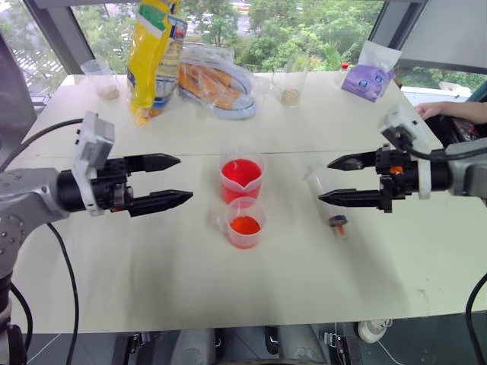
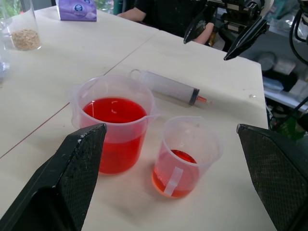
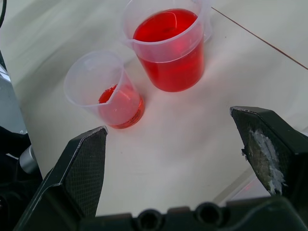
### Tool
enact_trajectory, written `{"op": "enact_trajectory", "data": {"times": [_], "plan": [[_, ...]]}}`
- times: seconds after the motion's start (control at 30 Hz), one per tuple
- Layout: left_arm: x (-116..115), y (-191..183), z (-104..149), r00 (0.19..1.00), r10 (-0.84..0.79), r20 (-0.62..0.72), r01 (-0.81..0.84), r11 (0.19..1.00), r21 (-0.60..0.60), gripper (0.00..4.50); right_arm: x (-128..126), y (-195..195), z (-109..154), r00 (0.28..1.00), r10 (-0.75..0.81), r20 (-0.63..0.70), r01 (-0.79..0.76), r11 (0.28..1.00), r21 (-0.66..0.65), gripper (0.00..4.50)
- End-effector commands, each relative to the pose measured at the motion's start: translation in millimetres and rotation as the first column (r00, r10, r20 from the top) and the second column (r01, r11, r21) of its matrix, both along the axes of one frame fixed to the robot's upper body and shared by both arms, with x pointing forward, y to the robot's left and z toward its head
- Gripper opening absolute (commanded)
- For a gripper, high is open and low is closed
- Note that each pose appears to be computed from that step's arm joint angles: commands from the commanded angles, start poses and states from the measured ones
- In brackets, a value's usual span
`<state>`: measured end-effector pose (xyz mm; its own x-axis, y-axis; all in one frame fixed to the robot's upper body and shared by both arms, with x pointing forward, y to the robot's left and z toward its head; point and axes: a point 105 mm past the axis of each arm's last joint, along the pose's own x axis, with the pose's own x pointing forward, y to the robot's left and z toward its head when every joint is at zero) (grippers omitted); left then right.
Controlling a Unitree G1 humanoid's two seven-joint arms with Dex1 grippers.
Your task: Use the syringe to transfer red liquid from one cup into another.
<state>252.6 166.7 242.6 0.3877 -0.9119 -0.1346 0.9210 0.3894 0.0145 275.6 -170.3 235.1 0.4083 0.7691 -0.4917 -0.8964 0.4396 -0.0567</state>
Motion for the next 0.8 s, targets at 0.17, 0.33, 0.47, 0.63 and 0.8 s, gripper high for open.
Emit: {"op": "enact_trajectory", "data": {"times": [0.17, 0.33, 0.47, 0.63, 0.8], "plan": [[-3, -3, 13, 0.998, -0.024, 0.062, 0.025, 1.0, -0.019, 4.5, -4, 0, 8, 0.999, 0.009, 0.038, -0.009, 1.0, 0.006, 4.46], [-3, -4, 14, 0.998, -0.026, 0.062, 0.028, 0.999, -0.029, 4.5, -4, -1, 5, 1.0, 0.001, 0.03, -0.001, 1.0, 0.004, 4.46], [-3, -5, 14, 0.998, -0.028, 0.061, 0.03, 0.999, -0.03, 4.5, -3, -2, 3, 1.0, -0.015, 0.026, 0.015, 1.0, 0.001, 4.46], [-1, -7, 15, 0.998, -0.026, 0.065, 0.029, 0.999, -0.038, 4.5, 7, -8, -4, 0.996, -0.083, 0.021, 0.083, 0.996, -0.031, 4.46], [1, -9, 12, 0.998, -0.028, 0.062, 0.031, 0.998, -0.049, 4.5, 30, -23, -16, 0.965, -0.262, -0.022, 0.259, 0.962, -0.088, 4.46]]}}
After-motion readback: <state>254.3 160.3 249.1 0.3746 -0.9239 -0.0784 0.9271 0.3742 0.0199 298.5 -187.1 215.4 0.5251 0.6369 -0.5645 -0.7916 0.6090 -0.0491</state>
